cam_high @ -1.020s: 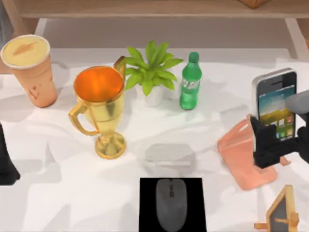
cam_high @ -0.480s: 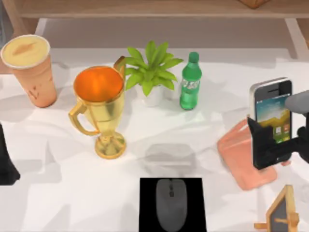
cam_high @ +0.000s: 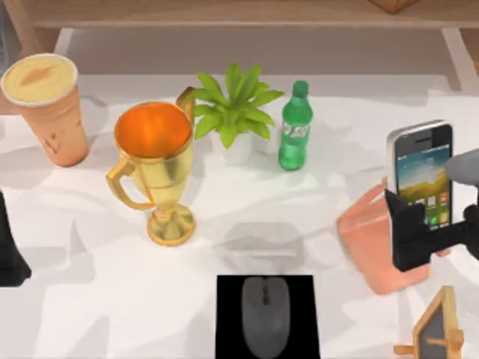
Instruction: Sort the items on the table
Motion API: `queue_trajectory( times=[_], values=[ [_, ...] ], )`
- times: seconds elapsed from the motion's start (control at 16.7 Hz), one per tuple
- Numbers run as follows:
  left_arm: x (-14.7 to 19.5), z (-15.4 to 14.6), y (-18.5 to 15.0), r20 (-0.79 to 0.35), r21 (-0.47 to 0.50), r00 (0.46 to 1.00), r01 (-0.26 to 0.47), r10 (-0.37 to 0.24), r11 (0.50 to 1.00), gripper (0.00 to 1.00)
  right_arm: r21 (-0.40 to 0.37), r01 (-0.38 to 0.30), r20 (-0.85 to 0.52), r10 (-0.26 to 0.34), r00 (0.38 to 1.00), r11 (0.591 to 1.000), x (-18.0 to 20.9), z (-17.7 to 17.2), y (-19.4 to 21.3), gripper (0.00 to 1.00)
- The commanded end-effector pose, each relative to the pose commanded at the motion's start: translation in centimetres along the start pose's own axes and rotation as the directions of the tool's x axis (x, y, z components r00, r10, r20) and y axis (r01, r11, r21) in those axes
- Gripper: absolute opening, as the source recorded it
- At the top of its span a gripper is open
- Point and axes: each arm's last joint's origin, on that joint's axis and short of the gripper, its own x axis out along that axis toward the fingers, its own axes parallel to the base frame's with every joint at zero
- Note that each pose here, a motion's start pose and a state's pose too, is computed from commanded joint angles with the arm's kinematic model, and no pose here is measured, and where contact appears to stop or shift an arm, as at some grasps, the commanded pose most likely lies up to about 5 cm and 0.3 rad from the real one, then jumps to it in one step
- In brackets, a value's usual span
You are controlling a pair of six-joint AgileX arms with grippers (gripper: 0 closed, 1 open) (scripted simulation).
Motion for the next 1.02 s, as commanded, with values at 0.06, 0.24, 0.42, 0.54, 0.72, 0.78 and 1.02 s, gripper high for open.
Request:
queue_trajectory(
  times=[0.06, 0.24, 0.42, 0.54, 0.72, 0.78, 1.02],
  values=[
    [0.0, 0.0, 0.0, 0.000, 0.000, 1.000, 0.000, 0.000, 1.000, 1.00, 0.000, -0.001, 0.000, 0.001, 1.000, 1.000, -0.4, -0.2, 0.2, 1.00],
    [0.0, 0.0, 0.0, 0.000, 0.000, 1.000, 0.000, 0.000, 1.000, 1.00, -0.004, -0.004, 0.004, 0.004, 1.000, 1.000, -1.5, -0.6, 0.6, 1.00],
    [0.0, 0.0, 0.0, 0.000, 0.000, 1.000, 0.000, 0.000, 1.000, 1.00, -0.004, -0.004, 0.006, 0.004, 1.000, 1.000, -1.7, -0.7, 0.7, 1.00],
    [0.0, 0.0, 0.0, 0.000, 0.000, 1.000, 0.000, 0.000, 1.000, 1.00, -0.003, -0.002, 0.008, 0.002, 1.000, 1.000, -1.7, -0.6, 0.6, 1.00],
    [0.0, 0.0, 0.0, 0.000, 0.000, 1.000, 0.000, 0.000, 1.000, 1.00, 0.008, 0.010, 0.022, -0.010, 1.000, 1.000, -1.9, -0.8, 0.0, 1.00],
    [0.0, 0.0, 0.0, 0.000, 0.000, 1.000, 0.000, 0.000, 1.000, 1.00, 0.018, 0.020, 0.034, -0.020, 0.999, 1.000, -2.1, -1.0, -0.5, 1.00],
    [0.0, 0.0, 0.0, 0.000, 0.000, 1.000, 0.000, 0.000, 1.000, 1.00, 0.074, 0.085, 0.128, -0.094, 0.987, 0.994, -3.6, -2.3, -3.2, 1.00]
  ],
)
